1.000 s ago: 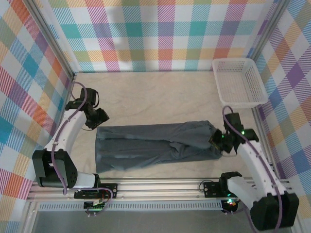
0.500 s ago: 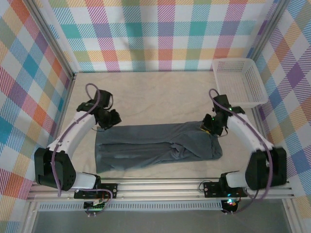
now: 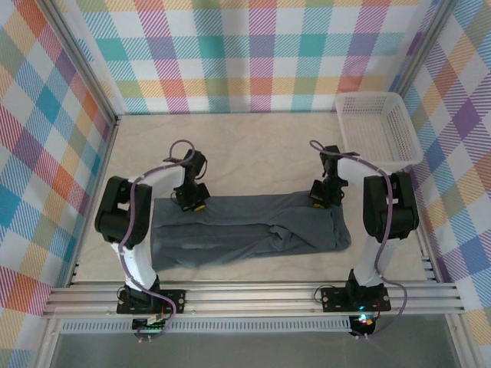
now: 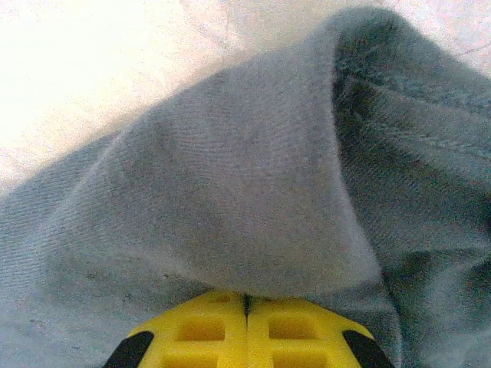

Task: Fold the inside-out t-shirt
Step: Rotate the T-shirt at the center of the table.

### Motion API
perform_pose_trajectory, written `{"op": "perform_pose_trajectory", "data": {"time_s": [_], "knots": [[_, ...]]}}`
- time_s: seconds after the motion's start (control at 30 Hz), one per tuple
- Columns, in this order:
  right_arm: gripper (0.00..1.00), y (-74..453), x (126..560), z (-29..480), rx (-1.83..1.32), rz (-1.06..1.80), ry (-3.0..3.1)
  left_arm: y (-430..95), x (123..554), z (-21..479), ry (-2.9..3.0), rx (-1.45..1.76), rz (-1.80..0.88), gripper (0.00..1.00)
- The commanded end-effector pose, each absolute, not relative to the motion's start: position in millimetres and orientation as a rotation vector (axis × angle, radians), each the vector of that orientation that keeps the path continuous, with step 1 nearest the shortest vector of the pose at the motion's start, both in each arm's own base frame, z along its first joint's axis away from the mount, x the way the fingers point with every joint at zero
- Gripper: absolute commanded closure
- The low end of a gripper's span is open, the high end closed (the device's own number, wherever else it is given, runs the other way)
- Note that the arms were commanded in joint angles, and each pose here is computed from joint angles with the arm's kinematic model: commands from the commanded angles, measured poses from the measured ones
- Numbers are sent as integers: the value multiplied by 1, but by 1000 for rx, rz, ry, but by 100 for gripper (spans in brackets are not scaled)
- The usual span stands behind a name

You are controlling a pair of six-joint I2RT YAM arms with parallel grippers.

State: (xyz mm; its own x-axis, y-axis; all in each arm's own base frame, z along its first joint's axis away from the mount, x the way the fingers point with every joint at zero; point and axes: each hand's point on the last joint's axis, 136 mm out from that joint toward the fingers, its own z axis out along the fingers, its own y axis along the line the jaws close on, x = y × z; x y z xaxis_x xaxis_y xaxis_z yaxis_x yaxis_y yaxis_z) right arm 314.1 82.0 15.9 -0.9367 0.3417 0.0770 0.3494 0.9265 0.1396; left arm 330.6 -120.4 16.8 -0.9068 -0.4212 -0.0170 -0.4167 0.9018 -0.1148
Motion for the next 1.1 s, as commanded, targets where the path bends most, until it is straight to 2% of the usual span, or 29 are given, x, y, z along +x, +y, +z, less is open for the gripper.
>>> {"op": "perform_pose_trajectory", "data": {"time_s": [0.0, 0.1, 0.2, 0.37, 0.5, 0.6, 0.7, 0.8, 0.9, 1.0, 1.07], "knots": [[100, 77, 301, -7, -554, -94, -2961, -118, 359, -23, 3024, -686, -40, 100], [100, 96, 303, -6, -500, -118, -2964, -126, 410, -36, 3002, -675, -35, 100], [97, 137, 292, -1, -399, -220, -2932, -142, 475, -33, 2952, -676, -122, 100], [90, 230, 245, -6, -17, -242, -2889, -185, 579, 11, 2754, -569, -434, 100], [92, 298, 215, -10, 432, -147, -2886, -212, 616, 61, 2595, -530, -717, 100], [95, 333, 207, 0, 758, -77, -2874, -222, 619, 107, 2523, -489, -865, 100], [95, 366, 196, 29, 932, -223, -2877, -221, 608, 159, 2480, -393, -875, 98], [95, 370, 201, 66, 900, -404, -2983, -206, 584, 206, 2454, -319, -823, 90], [91, 346, 222, 95, 737, -628, -3166, -179, 545, 241, 2399, -322, -801, 79], [80, 305, 237, 88, 457, -810, -3219, -148, 496, 246, 2384, -382, -786, 73], [76, 294, 229, 71, 456, -852, -3142, -131, 462, 240, 2403, -415, -745, 70]]}}
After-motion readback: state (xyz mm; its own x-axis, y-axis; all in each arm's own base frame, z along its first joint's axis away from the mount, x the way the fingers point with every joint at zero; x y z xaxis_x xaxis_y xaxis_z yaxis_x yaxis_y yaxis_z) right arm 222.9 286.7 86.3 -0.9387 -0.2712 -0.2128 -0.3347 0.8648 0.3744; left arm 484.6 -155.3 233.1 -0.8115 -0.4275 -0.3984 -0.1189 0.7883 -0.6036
